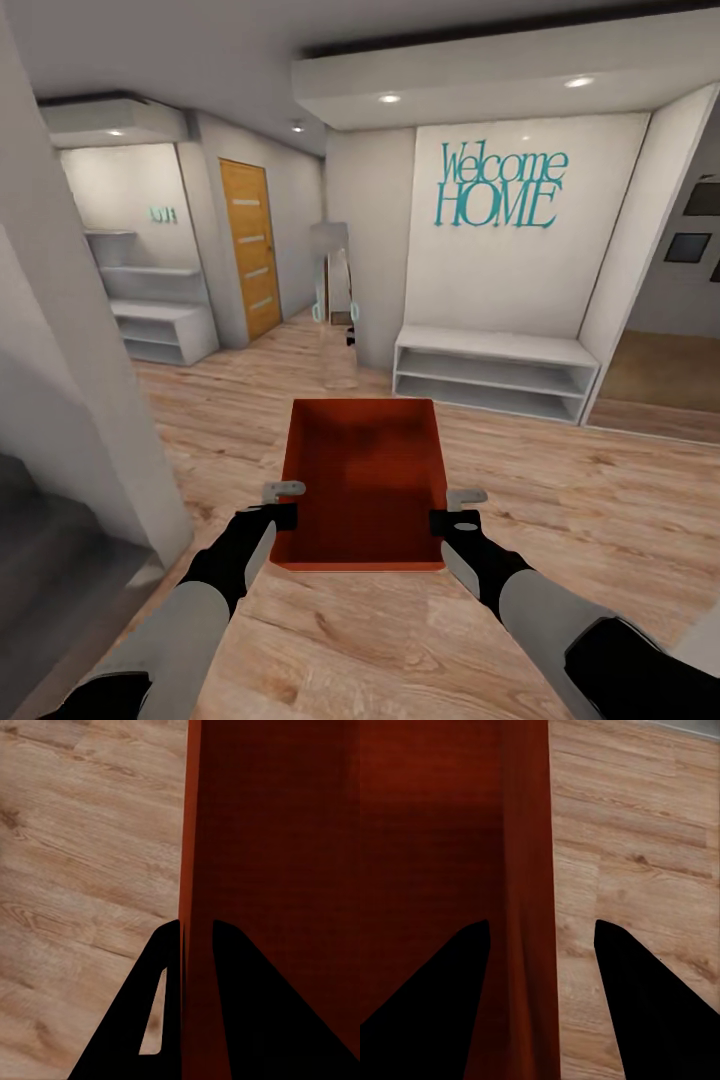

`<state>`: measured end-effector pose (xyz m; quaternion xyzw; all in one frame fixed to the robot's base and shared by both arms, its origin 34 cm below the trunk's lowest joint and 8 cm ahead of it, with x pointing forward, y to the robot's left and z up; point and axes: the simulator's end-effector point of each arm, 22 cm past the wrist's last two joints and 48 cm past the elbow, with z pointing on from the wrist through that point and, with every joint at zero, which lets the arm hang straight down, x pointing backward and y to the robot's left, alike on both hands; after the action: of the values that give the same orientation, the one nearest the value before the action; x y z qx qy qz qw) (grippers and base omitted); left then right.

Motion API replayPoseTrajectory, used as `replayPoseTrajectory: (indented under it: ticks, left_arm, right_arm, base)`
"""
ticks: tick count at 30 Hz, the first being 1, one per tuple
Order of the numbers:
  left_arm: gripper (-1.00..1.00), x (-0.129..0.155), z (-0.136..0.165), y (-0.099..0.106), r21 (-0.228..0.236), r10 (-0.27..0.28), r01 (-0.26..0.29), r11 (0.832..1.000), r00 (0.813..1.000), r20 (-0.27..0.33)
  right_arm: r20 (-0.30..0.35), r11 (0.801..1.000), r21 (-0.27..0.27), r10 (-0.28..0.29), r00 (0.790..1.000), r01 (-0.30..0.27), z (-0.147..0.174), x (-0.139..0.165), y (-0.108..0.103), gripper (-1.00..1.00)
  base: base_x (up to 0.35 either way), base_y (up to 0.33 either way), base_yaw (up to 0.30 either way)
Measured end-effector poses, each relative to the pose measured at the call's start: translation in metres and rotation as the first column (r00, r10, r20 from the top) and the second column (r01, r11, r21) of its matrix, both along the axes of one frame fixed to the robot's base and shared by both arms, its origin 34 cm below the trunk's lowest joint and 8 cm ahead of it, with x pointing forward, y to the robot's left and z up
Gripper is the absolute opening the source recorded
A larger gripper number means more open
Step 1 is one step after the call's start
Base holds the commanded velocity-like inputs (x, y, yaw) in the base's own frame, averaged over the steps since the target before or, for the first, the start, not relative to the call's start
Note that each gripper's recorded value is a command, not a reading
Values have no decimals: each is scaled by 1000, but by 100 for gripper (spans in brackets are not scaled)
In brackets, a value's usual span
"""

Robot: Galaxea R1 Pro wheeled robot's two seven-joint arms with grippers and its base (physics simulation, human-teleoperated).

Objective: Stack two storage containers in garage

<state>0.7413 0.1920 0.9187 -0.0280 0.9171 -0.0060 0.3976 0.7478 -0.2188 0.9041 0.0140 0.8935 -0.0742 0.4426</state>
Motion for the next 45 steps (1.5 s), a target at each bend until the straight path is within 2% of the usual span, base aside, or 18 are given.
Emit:
replayPoseTrajectory:
  ticks: [45]
  left_arm:
    - [-100,0,0,0,0,0,0,1000,1000,1]
  right_arm:
    - [0,1000,0,0,1000,0,0,0,0,-100]
  base:
    - [322,0,2]
